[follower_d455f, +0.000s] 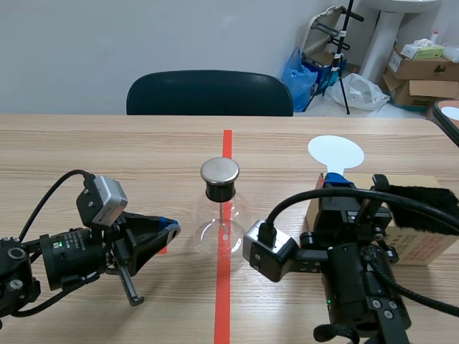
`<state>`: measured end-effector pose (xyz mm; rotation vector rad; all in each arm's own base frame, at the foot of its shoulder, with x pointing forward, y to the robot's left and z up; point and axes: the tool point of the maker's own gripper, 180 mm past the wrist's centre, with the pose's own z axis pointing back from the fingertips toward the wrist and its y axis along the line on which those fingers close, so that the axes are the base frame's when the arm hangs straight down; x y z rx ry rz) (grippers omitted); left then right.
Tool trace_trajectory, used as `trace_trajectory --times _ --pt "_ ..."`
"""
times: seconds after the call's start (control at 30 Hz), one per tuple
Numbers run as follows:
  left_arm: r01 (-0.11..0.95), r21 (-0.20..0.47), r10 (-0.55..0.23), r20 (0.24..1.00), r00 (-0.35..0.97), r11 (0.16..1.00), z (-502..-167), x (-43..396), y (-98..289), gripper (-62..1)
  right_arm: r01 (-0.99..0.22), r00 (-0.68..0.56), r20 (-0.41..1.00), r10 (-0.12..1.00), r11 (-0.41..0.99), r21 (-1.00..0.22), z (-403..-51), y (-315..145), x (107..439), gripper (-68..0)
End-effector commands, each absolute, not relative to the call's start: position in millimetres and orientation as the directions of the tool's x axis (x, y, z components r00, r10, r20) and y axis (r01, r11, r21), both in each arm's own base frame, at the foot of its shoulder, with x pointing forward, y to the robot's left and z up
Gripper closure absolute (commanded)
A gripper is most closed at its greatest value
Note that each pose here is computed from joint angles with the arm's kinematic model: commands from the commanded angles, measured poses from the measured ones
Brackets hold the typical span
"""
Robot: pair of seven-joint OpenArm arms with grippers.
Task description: Do the electroscope experiment
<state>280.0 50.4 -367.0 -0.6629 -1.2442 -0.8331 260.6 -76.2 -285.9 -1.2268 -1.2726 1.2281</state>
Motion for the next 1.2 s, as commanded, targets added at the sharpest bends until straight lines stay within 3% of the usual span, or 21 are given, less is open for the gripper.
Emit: trace_trajectory --times 0.0,0.23,0.87,1.17 --pt "0.838 0.012 -0.147 0.986 0.082 0.546 -356 283 46 -3.2 0.098 -0.038 -0.001 0.999 0.003 -0.995 -270 -79 267 -1.7" --pt "0.838 0.012 -0.147 0.986 0.082 0.546 -356 283 46 -3.2 0.098 -0.061 -0.003 0.998 0.003 -0.995 -270 -75 266 -1.7" --pt "0.838 0.011 -0.147 0.986 0.082 0.546 -356 283 45 -3.2 0.098 -0.47 -0.043 0.882 0.003 -0.995 -271 -1 246 -1.7" --pt "0.838 0.011 -0.147 0.986 0.082 0.546 -356 283 45 -3.2 0.098 -0.591 -0.056 0.805 0.003 -0.995 -273 21 232 -1.7"
